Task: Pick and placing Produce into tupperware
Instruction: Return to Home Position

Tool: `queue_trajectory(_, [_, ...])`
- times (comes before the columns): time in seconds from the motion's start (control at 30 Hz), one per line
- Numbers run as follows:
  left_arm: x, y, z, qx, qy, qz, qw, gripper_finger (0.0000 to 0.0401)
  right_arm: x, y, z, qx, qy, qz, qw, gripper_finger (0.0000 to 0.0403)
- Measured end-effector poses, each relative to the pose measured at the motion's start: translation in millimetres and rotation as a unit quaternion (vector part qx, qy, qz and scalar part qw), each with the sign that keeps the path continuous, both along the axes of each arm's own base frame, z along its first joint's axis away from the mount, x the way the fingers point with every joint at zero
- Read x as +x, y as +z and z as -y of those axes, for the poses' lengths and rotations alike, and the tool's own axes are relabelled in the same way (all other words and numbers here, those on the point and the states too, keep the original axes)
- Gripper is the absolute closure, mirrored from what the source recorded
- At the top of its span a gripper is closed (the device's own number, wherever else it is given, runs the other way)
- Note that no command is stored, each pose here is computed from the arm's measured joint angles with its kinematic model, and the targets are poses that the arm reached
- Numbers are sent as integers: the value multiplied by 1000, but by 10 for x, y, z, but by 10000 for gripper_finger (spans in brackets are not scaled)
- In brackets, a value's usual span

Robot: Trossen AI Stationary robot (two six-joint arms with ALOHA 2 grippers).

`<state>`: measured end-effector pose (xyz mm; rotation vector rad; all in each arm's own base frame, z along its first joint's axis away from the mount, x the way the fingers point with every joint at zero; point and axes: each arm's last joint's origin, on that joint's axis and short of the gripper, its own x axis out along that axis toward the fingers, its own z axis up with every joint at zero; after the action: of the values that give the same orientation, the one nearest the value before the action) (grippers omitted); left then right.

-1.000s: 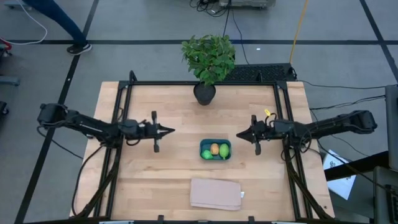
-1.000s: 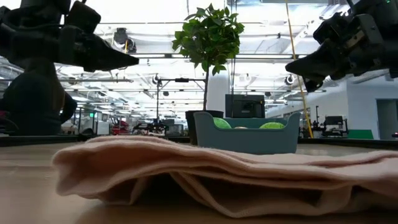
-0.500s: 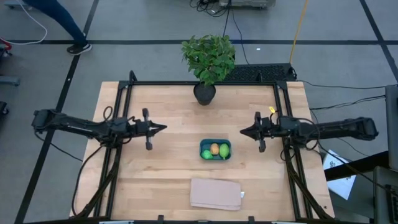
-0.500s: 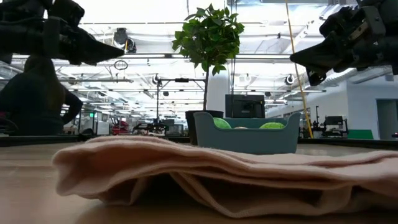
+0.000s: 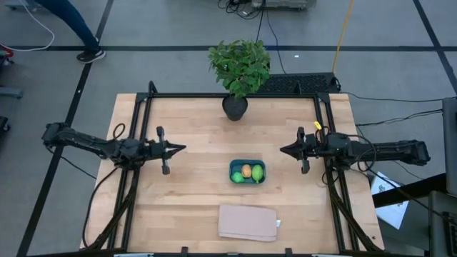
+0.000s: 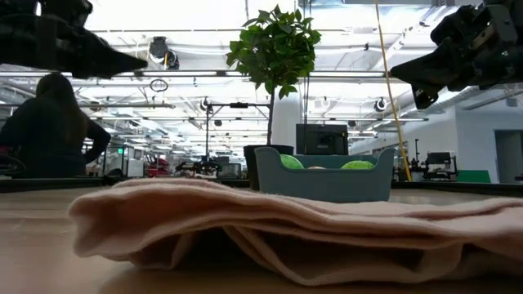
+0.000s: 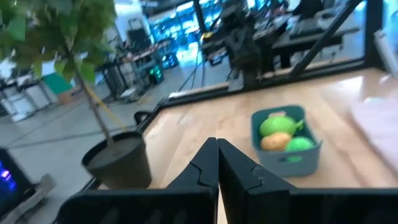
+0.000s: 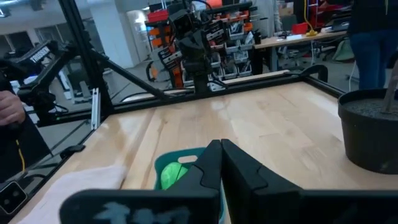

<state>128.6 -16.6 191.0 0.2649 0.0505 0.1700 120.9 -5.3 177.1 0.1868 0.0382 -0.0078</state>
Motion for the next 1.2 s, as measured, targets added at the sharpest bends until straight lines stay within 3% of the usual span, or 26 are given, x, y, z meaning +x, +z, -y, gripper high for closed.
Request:
queue_trajectory(0.2, [-49,30,87,0,-35,12,999,401,-40,3,-3,5,0,1,1000,403])
queue_trajectory(0.47, [-78,37,94,40,-1,8,999,401,-62,35,-4,-11,1,17,1000,403])
queue_trajectory(0.63, [-81,42,36,55,-28,8,998,401,-63,47,-4,-25,1,24,999,403])
queue_trajectory(0.9, [-146,18,-66,24,-36,-1,999,401,-80,97,-14,-18,16,50,998,403])
queue_trajectory(1.2, [-240,0,-70,4,-65,-4,998,401,-83,65,-14,-11,16,34,999,403])
